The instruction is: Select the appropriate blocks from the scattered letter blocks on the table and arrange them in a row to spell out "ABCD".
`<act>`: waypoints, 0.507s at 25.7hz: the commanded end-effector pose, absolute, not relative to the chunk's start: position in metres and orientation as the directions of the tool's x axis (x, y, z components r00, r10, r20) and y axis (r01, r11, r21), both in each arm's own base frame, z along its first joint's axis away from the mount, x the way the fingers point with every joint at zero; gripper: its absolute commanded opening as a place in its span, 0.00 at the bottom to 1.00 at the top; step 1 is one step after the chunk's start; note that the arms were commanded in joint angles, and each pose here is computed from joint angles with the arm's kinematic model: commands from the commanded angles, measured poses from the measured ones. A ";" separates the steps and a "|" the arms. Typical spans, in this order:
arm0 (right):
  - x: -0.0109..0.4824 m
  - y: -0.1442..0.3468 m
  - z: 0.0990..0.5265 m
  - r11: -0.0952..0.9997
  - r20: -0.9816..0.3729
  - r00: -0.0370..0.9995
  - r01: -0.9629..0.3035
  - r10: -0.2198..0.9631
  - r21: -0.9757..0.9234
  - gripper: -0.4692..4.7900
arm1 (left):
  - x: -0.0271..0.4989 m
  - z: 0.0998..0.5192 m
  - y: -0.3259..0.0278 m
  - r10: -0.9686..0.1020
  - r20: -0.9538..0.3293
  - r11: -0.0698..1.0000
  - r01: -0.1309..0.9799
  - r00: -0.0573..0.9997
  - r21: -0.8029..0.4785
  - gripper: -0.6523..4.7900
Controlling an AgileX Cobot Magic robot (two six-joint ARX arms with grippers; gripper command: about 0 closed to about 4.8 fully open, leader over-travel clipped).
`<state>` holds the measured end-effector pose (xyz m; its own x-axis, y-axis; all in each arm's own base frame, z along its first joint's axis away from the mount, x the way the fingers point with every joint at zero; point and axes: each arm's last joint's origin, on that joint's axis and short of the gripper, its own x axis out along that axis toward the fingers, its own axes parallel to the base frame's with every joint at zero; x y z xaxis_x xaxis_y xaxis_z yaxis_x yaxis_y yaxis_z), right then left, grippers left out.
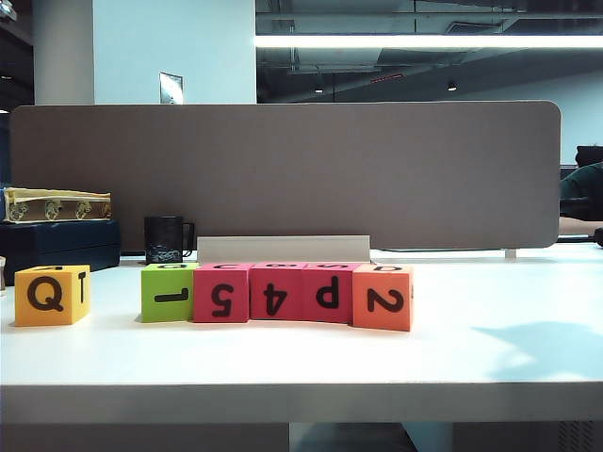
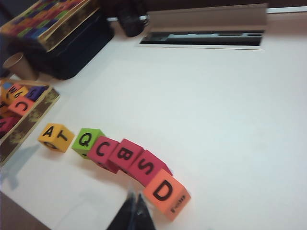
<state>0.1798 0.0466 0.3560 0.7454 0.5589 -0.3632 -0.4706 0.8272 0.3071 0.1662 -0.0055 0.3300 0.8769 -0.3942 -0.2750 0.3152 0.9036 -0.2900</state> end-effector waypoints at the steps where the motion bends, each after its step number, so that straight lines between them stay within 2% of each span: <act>1: 0.186 0.056 0.360 0.810 -0.372 0.720 -0.520 0.586 0.272 0.09 | 0.173 0.336 -0.005 -0.402 -0.312 0.907 0.326 0.861 -0.268 0.11; 13: 0.214 0.089 0.339 0.783 -0.522 0.600 -0.567 0.606 0.258 0.09 | 0.204 0.346 -0.010 -0.459 -0.372 0.886 0.380 0.807 -0.267 0.11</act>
<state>0.2130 0.0869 0.3370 0.5950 0.6044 -0.5298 -0.5543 0.7859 0.2741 0.2023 -0.0076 0.3436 0.8134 -0.4413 -0.3790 0.3538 0.8925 -0.2798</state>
